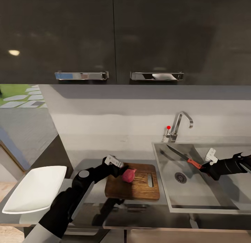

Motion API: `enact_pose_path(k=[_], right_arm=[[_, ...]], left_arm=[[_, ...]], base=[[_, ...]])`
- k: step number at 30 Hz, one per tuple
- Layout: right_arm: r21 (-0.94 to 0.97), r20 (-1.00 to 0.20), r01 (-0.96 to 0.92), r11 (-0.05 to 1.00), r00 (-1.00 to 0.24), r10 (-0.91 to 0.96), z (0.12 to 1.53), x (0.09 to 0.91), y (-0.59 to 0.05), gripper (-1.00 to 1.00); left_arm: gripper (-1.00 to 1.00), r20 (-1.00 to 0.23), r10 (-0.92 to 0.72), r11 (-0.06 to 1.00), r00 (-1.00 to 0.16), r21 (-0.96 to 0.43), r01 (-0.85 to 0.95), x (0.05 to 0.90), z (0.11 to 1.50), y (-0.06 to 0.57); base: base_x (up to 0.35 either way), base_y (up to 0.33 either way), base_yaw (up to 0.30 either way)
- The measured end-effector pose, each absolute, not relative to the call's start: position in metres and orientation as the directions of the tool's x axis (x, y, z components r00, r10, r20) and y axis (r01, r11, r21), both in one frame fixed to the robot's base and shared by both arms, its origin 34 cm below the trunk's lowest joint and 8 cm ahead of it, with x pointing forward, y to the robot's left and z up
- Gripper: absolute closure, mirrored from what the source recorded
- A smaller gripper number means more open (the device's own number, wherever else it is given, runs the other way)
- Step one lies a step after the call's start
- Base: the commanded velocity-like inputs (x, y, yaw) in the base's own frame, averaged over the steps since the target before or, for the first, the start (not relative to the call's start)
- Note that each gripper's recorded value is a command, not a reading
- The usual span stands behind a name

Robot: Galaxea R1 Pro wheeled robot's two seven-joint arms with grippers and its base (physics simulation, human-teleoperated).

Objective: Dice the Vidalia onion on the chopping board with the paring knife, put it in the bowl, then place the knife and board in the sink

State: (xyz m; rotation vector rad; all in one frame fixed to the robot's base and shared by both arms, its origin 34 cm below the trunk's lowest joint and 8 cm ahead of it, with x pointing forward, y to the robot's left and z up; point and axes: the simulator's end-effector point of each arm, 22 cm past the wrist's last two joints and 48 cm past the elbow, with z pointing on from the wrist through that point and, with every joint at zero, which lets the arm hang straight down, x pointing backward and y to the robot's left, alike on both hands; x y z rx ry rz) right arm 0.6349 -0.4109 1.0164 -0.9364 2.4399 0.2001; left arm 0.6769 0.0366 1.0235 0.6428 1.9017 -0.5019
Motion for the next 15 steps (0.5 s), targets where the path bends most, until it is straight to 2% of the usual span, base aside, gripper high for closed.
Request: enact_pose_path(k=[11,15], right_arm=[[-0.112,-0.511,-0.631,0.767,-0.626,-0.590,1.012,0.646,-0.418,1.00],[-0.087,-0.555,-0.649,0.756,-0.599,-0.578,1.002,0.658,-0.373,1.00]], left_arm=[[-1.00,-0.916,0.213,0.772,-0.339,-0.055,0.633,0.677,1.021,0.040],[-1.00,-0.912,0.214,0.774,-0.351,-0.061,0.630,0.677,1.021,0.040]], base=[[0.000,0.000,0.000],[0.000,0.000,0.000]])
